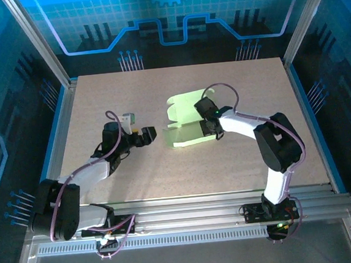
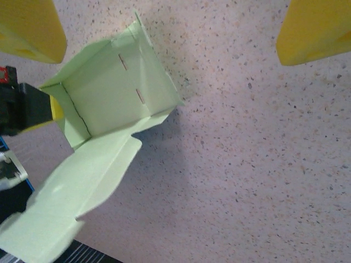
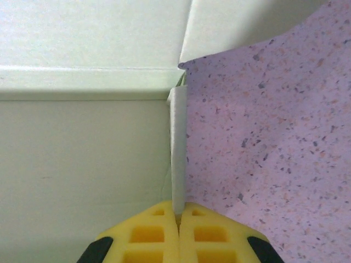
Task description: Fold the paper box
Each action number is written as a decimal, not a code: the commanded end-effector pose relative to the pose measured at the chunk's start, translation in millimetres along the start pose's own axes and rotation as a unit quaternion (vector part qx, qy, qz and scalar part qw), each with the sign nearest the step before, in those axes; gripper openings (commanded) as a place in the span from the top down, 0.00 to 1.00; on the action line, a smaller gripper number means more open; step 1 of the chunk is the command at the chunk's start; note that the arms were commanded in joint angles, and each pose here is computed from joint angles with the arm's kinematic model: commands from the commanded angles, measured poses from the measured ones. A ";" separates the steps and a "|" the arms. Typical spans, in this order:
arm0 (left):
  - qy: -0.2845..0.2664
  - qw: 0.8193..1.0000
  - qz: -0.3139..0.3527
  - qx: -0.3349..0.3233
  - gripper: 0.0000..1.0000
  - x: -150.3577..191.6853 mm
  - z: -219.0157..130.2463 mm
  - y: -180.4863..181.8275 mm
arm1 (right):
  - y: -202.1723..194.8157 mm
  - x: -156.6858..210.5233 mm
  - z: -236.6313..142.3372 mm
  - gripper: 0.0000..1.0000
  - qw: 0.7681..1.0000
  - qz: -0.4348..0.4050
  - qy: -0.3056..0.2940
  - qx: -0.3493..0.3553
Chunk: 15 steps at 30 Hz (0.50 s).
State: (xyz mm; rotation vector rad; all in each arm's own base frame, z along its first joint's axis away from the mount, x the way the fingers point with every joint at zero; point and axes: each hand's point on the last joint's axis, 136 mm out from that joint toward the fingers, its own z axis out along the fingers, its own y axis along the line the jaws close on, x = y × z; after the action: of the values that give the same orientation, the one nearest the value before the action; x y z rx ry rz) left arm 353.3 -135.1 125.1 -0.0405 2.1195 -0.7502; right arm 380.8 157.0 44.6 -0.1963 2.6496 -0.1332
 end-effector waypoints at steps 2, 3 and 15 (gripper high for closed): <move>-0.005 1.000 -0.007 0.012 0.02 -24.0 5.2 -8.7 | 15.0 6.0 -5.5 1.00 0.996 0.013 0.003 -0.087; -0.004 1.000 0.004 0.024 0.02 -28.1 6.3 -14.0 | 13.6 5.2 -6.9 1.00 0.996 0.015 -0.001 -0.093; 0.028 0.977 0.186 0.102 0.06 -29.6 19.2 -67.6 | 0.1 0.9 -21.9 1.00 0.992 0.017 -0.033 -0.118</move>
State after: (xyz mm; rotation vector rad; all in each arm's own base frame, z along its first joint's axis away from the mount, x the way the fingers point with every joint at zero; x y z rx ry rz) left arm 378.4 -166.2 163.6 0.2505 2.0478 -0.7659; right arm 365.7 154.0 51.2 -0.2072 2.6440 0.1319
